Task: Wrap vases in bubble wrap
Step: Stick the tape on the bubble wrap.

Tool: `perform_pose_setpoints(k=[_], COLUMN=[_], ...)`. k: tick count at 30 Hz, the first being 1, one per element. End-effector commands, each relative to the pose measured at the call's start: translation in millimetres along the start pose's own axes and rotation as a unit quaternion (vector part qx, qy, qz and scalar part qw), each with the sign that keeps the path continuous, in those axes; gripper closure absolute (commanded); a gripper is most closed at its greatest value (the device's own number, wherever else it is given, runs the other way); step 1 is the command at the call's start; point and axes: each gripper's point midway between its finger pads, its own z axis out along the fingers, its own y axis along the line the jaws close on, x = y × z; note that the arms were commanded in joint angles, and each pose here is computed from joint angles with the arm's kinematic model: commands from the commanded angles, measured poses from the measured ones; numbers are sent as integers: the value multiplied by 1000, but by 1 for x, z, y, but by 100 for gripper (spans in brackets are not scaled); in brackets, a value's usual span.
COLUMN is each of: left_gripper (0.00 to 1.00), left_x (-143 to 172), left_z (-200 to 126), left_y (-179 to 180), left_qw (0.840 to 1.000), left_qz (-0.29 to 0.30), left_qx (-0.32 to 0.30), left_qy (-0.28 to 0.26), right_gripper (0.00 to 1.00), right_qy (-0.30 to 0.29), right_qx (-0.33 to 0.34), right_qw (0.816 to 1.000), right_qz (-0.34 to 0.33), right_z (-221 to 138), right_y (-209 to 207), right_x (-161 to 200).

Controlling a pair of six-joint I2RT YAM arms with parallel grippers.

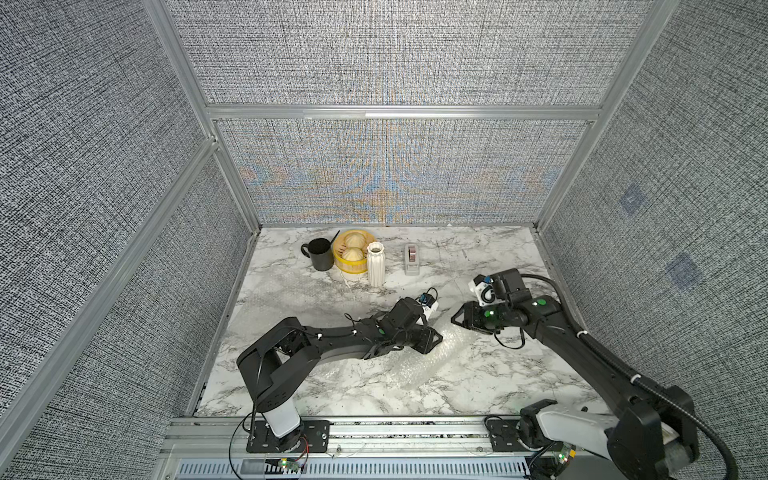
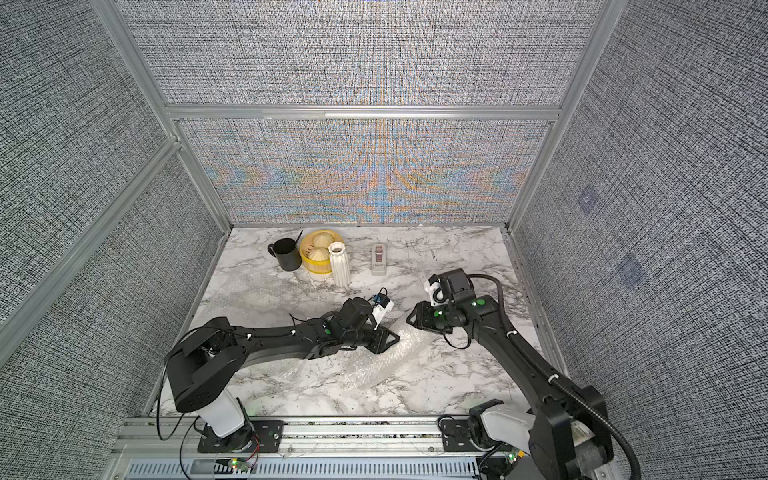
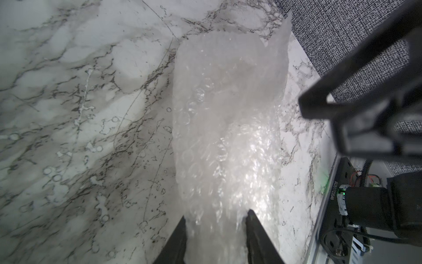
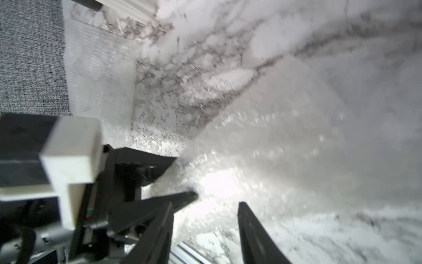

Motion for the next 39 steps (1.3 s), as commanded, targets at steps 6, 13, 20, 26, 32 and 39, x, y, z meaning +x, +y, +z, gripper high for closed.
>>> perform_pose_setpoints(k=[6,13,20,26,32,39], left_gripper=[63,63,63,63,64,64], left_x=[90,88,86,88,88,86], left_z=[-9,-10,-9,-6,-4,-3], left_y=[42,40,38,38,37,36], left_qw=[983,984,985,984,985,985], left_qz=[-43,-32,-27,-27,-24,-22], left_qx=[-82,-80,-75,-72,-71,-69], left_qy=[160,158,156,158,157,158], right_gripper=[28,15,8,3,2,2], right_qy=[-51,-100,-119,-147,-148,-149], right_qx=[-8,27,40,-6,-1,33], right_qw=[981,966,962,956,954,953], right_qz=[187,237,240,253,261,260], right_z=[19,19,24,37,48,58], right_y=[2,-15,-26,-21,-27,-43], right_x=[17,6,5,-7,-10,-9])
